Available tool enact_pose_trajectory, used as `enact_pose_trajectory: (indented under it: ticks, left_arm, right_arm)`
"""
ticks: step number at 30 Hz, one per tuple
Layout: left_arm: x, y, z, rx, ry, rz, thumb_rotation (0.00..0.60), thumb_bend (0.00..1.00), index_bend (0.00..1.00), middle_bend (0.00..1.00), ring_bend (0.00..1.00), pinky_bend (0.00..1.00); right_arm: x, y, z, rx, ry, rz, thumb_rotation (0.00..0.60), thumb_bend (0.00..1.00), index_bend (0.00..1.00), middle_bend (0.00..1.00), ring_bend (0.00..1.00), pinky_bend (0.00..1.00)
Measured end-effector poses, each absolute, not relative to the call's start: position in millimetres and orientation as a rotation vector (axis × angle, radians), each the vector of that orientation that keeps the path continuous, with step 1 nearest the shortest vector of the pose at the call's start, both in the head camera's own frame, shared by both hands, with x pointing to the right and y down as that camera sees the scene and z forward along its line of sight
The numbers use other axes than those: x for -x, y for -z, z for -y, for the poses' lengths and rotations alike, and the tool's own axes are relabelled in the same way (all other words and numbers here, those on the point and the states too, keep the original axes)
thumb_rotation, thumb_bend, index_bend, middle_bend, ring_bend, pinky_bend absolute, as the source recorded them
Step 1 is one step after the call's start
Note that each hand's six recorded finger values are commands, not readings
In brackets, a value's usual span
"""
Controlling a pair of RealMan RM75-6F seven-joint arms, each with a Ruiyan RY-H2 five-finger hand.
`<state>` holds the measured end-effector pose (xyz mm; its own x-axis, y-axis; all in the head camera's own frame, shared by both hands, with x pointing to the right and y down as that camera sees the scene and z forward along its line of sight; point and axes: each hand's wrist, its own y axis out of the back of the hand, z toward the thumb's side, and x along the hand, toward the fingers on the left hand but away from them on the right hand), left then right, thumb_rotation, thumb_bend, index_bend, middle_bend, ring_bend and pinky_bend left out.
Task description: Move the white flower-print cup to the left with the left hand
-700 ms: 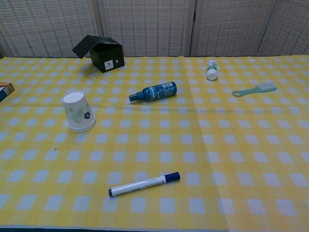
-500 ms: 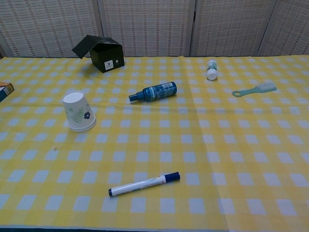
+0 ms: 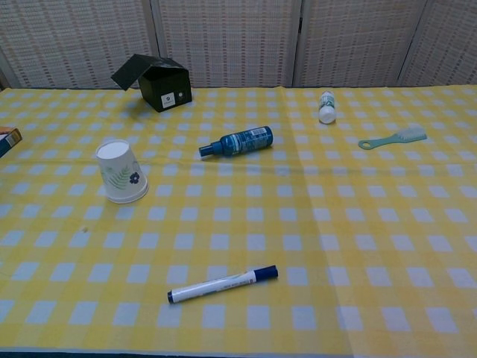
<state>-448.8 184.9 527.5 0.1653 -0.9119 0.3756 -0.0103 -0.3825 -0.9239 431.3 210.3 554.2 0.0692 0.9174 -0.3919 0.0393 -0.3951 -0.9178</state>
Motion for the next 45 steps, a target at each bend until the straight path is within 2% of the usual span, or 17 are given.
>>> enact_pose_trajectory:
  ticks: [5, 18, 25, 45]
  left_arm:
    - [434.9, -536.3, -158.8, 1.671, 1.351, -0.814, 0.600, 0.30, 0.20, 0.00, 0.00, 0.18]
    - [368.7, -585.9, -100.7, 1.814, 1.389, -0.486, 0.600, 0.30, 0.20, 0.00, 0.00, 0.18]
    - [342.2, -609.4, -88.5, 1.839, 1.368, -0.417, 0.600, 0.30, 0.20, 0.00, 0.00, 0.18]
    - [279.5, -660.9, -86.6, 1.931, 1.352, -0.195, 0.600, 0.30, 0.20, 0.00, 0.00, 0.18]
  right_arm:
    - [-429.9, -556.4, -205.0, 1.570, -1.422, 0.985, 0.600, 0.23, 0.00, 0.00, 0.00, 0.00]
    - [-433.5, -567.3, -198.2, 1.592, -1.467, 0.967, 0.600, 0.23, 0.00, 0.00, 0.00, 0.00]
    - [-435.6, -567.3, -195.8, 1.597, -1.470, 0.973, 0.600, 0.23, 0.00, 0.00, 0.00, 0.00]
    - [-442.1, -560.3, -196.2, 1.621, -1.447, 0.999, 0.600, 0.23, 0.00, 0.00, 0.00, 0.00]
